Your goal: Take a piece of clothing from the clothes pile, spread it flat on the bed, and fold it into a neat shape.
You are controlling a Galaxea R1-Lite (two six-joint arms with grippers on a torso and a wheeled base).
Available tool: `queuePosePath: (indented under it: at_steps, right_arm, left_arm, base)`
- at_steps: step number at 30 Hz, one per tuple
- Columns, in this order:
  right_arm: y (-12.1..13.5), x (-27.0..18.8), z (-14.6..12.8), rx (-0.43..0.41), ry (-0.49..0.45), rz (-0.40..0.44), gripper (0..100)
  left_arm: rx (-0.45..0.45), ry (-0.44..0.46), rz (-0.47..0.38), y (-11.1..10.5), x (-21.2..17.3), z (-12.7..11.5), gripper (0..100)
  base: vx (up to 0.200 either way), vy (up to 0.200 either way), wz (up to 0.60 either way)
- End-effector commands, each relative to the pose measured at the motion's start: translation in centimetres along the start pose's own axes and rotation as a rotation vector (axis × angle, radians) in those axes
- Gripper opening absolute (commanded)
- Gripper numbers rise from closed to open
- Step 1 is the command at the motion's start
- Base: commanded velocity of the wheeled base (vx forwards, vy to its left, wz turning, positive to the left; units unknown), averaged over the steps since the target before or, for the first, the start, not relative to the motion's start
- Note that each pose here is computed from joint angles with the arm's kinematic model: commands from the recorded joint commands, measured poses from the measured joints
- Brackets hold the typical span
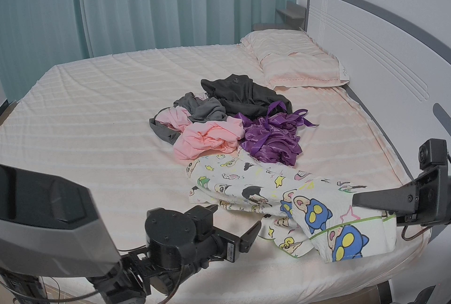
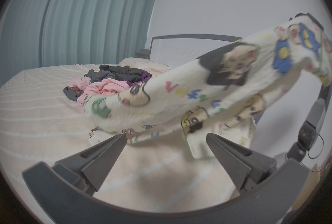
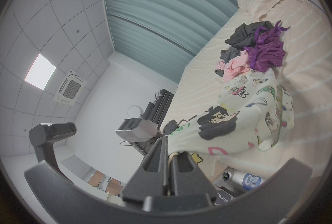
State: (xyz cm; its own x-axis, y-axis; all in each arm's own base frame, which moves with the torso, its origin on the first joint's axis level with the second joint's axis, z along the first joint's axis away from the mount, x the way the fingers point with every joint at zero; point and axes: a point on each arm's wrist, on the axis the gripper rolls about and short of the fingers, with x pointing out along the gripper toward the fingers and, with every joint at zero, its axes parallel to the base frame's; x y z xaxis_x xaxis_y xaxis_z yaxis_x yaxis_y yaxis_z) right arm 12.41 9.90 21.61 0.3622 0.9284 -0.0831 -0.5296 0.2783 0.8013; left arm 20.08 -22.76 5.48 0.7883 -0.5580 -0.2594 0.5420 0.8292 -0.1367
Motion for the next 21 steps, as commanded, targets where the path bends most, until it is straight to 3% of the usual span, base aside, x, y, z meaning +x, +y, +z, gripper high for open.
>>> queuePosePath:
  at_steps: [1, 11, 21]
  right_arm:
    - [1.7, -0.6, 0.2, -0.042, -0.016, 0.064, 0]
    - [2.7, -0.8, 1.2, -0.07, -0.054, 0.087, 0]
    - [2.7, -1.1, 2.6, -0.084, -0.123, 0.061, 0]
  left_arm:
    - [0.0, 0.015, 0.031, -0.5, 2.5, -2.5, 100]
    - [-0.044, -0.095, 0.185, 2.0, 5.7, -3.1, 100]
    - [-0.068, -0.093, 0.272, 5.2, 7.6, -4.0, 100]
  base:
    - [0.0, 0.0, 0.0]
    - [0.0, 0.0, 0.0]
    - [0.0, 0.0, 0.0]
